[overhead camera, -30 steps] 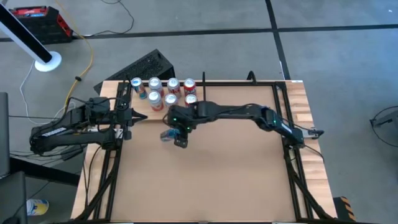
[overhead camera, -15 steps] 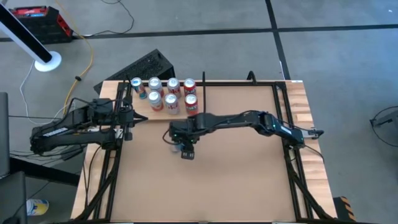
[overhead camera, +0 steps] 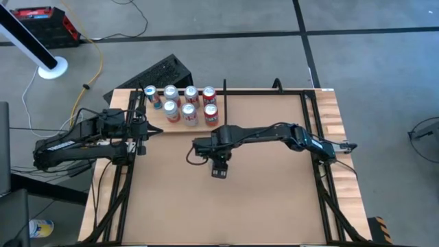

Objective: Place canned beverage on shelf
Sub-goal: Put the blue soda can on the shelf aligned with other blue soda can

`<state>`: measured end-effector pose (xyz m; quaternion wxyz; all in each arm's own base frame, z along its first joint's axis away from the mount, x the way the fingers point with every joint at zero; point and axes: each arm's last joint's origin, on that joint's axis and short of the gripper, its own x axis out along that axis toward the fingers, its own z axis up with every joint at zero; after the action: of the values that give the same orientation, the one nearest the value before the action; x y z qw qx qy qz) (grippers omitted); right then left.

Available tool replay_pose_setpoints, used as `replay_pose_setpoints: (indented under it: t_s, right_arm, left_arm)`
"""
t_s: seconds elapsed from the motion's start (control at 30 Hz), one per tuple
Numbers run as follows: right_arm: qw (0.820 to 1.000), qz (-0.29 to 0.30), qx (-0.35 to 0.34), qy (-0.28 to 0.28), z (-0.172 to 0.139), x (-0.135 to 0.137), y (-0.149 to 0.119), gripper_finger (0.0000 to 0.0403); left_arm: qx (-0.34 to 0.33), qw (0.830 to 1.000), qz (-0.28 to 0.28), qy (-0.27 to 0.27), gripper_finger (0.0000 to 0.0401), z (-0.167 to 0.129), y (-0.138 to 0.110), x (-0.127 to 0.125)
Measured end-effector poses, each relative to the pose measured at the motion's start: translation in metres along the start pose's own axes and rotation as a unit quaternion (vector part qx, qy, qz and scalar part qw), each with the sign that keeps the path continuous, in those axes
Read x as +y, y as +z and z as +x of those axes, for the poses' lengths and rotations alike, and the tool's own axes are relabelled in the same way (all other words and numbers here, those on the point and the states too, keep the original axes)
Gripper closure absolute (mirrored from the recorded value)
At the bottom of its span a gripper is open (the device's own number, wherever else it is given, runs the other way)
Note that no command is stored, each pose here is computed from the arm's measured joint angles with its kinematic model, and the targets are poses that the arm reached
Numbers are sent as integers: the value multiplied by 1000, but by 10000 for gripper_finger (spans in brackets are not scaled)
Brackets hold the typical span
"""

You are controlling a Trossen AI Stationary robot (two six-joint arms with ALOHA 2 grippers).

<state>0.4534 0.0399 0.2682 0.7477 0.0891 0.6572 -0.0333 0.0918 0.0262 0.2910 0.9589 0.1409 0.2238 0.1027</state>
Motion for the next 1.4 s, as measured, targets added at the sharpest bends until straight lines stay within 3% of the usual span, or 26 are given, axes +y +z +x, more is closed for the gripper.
replay_pose_setpoints:
  t_s: [0.23, 0.37, 0.43, 0.7, 0.93, 1.07, 1.13, 1.23, 1.4]
  right_arm:
    - [1000, -5, -18, 4, 0, 1, 3, 145]
    - [1000, -2, -18, 3, 0, -1, 4, 44]
    - [1000, 4, -20, 3, -1, -3, 5, 24]
    - [1000, -8, -14, 1, -1, -3, 3, 114]
    - [998, -8, 51, -39, -1, -5, -11, 118]
    - [995, -34, 42, -88, 2, 10, -16, 118]
    - [993, -53, 46, -94, 4, 20, -20, 118]
    - [991, -67, 50, -100, -3, 29, -34, 117]
    - [981, -26, 45, -189, -12, 29, -78, 117]
  left_arm:
    - [0, 1000, 0, 0, 401, 0, 0, 0]
    - [0, 1000, 0, 0, 401, 0, 0, 0]
    - [0, 1000, 0, 0, 401, 0, 0, 0]
    - [0, 1000, 0, 0, 401, 0, 0, 0]
    - [0, 1000, -5, 0, 401, 0, 0, 0]
    - [-4, 999, -52, -3, 401, 3, 2, 0]
    - [-8, 996, -87, -24, 401, 6, 4, 0]
    - [-21, 989, -107, -104, 399, 16, 8, -4]
    - [-38, 971, -109, -210, 374, 47, 10, -13]
